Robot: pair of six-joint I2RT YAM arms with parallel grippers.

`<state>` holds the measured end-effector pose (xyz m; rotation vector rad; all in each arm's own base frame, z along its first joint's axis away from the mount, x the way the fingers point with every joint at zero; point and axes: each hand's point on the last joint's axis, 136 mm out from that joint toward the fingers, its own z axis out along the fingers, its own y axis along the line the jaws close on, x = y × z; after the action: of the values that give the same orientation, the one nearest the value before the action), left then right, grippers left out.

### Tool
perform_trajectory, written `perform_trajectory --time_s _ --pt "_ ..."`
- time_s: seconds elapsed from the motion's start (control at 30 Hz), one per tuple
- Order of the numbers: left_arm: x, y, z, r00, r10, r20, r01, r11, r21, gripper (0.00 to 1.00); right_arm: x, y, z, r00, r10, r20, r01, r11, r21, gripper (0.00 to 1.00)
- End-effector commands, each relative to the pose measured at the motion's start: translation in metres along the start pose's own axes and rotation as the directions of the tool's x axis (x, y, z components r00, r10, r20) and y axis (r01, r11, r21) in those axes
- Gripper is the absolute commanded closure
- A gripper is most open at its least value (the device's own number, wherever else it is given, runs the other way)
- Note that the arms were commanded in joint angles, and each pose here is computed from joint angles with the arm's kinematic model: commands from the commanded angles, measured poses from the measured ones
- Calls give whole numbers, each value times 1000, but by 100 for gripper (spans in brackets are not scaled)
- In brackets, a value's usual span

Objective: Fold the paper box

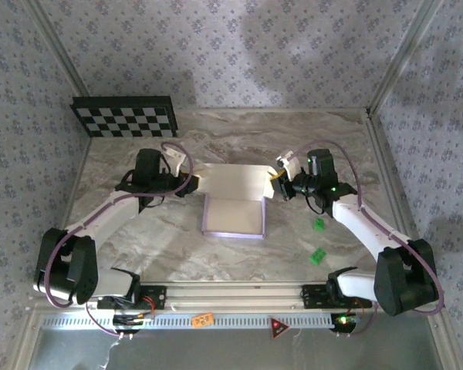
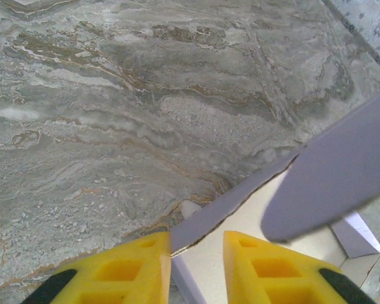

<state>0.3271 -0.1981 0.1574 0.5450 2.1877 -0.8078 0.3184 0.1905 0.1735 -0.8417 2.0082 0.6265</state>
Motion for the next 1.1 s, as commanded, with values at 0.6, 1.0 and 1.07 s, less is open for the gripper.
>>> perform_trajectory --time_s 0.6,1.0,1.07 --pt "-19 -34 -5 998 45 36 -48 996 82 85 -23 8 11 997 69 27 -72 987 142 100" --pt "-37 -32 1 995 20 95 -24 999 35 95 -49 -8 11 925 282 253 -371 814 448 100" --pt "-41 -34 2 994 19 108 -22 999 31 96 -50 -10 9 906 315 284 -419 767 486 100"
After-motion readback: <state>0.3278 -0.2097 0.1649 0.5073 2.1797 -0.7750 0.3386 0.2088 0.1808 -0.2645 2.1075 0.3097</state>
